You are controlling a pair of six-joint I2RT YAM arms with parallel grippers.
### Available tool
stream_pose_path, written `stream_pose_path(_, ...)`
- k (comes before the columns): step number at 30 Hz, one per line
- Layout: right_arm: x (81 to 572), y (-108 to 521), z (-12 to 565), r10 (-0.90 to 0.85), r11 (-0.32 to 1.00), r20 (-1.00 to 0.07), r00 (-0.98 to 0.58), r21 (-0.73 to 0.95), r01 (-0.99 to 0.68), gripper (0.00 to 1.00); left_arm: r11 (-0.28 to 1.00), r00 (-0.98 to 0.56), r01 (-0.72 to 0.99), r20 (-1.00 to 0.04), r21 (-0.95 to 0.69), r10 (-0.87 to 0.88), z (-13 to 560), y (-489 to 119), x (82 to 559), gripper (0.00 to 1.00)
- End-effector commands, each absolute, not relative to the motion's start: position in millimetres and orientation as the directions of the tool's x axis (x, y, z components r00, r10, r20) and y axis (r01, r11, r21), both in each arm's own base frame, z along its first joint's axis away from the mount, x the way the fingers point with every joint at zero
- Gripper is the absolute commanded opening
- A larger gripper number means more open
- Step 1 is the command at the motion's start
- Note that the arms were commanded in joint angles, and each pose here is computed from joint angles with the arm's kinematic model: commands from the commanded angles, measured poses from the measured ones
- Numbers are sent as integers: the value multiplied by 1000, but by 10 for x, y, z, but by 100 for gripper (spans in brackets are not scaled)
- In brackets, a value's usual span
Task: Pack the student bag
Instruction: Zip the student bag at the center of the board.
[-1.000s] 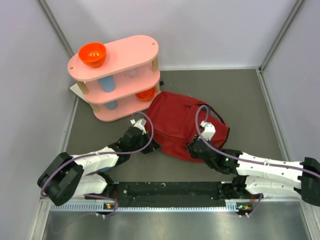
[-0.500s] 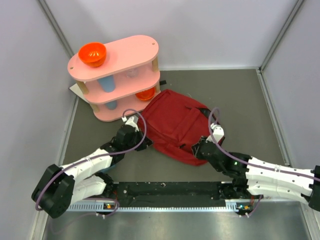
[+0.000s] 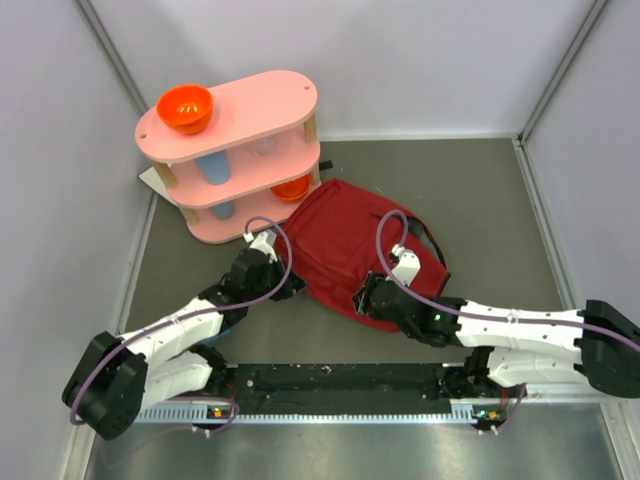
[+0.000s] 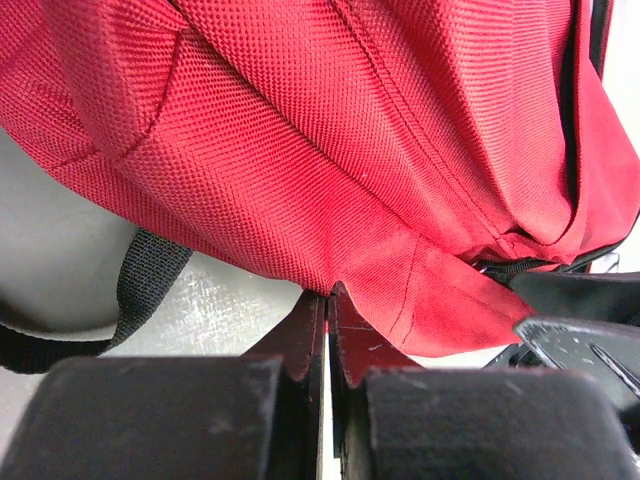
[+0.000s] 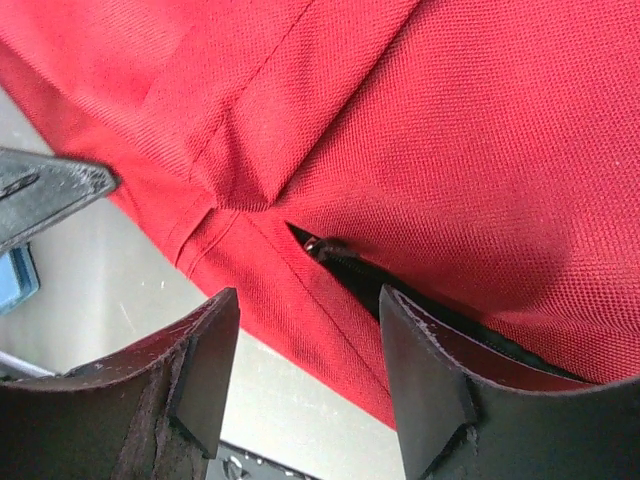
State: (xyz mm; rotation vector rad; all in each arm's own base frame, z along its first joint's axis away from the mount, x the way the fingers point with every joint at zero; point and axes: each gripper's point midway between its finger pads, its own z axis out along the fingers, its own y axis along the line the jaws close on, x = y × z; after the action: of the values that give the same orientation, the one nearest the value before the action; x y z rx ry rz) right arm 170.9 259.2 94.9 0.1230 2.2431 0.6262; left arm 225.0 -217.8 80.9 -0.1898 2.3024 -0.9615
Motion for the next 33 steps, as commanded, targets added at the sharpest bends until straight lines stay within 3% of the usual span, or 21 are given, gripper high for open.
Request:
stream_pose_path(1,1951,2658,1183,414,855,-684,-601,519,-1,56,666,-763,196,-538,-720,-358,1091,-2281,2273,0)
stream_pose_path(6,2203,2607,1080,445,864,-692,-569,500,67,52,663,-763,188,-532,-725,-367,1072,-2261,2246,0)
stream_pose_path(9,2270,2596,1043,441,874,-707,-553,478,86,40,661,-762,189,-534,-726,-367,1083,-2263,2249,0)
stream_pose_path(14,2310,2593,989,432,883,-714,-551,460,96,35,657,-762,195,-534,-728,-366,1094,-2276,2252,0)
stream_pose_path(21,2321,2638,990,402,893,-727,-556,445,64,0,658,-765,192,-531,-728,-364,1081,-2283,2261,0)
stream_pose_path(33,2140,2305,1197,365,888,-769,-524,456,-52,0,725,-728,151,-572,-672,-379,1039,-2120,2379,0)
